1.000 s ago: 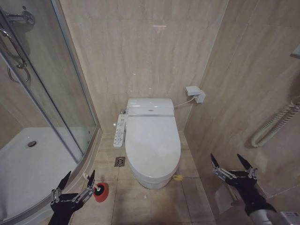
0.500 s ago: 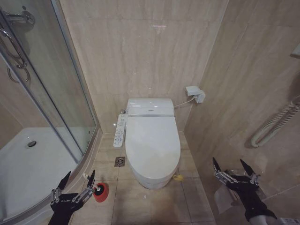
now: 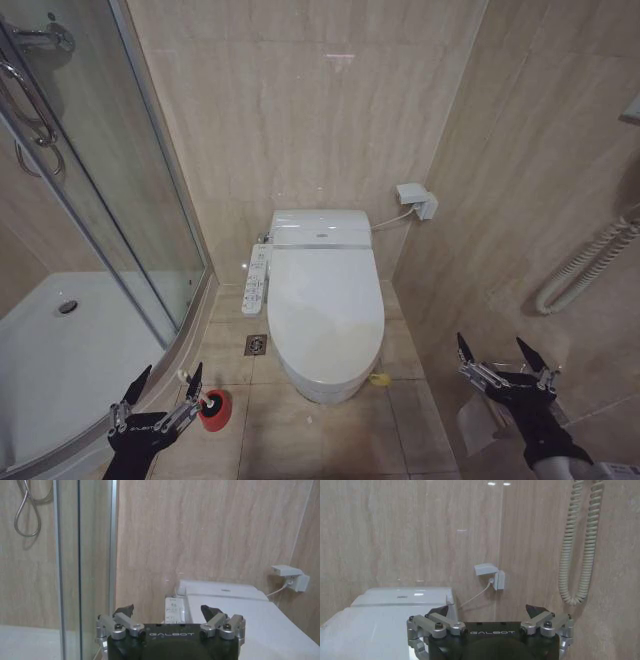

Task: Open the toilet lid, clean the toilet bowl with a toilet brush, close the toilet lid, and flush.

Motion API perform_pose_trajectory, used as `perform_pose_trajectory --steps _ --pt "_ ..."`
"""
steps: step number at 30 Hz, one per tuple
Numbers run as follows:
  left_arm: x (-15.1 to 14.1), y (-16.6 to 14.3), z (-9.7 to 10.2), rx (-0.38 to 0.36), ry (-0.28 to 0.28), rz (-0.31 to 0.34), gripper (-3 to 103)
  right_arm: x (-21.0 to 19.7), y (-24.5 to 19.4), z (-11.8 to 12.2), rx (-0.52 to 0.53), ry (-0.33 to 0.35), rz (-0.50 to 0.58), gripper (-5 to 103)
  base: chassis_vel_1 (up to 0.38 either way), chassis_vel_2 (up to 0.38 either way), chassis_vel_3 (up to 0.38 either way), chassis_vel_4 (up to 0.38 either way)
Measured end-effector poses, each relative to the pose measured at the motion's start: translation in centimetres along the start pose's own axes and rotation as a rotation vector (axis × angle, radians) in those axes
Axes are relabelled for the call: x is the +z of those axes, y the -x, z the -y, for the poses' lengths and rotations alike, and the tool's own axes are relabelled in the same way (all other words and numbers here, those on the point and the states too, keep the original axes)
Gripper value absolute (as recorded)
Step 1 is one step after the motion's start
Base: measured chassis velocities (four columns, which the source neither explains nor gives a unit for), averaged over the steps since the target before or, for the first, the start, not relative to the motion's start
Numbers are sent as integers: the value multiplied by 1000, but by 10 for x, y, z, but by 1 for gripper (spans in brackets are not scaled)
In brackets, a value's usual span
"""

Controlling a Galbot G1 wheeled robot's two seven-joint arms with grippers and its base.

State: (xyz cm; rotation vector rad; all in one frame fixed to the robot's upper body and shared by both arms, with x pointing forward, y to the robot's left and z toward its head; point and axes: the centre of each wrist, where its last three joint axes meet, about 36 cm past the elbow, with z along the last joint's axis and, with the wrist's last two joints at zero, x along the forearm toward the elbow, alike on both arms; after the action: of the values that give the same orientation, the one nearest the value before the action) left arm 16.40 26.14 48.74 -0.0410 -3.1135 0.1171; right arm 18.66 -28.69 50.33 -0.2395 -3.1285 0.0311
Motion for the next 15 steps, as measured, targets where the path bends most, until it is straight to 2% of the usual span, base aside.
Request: perform_pose_trajectory --steps 15 --pt "0 0 0 0 0 0 92 4 -1 -14 -12 26 -18 100 0 0 0 0"
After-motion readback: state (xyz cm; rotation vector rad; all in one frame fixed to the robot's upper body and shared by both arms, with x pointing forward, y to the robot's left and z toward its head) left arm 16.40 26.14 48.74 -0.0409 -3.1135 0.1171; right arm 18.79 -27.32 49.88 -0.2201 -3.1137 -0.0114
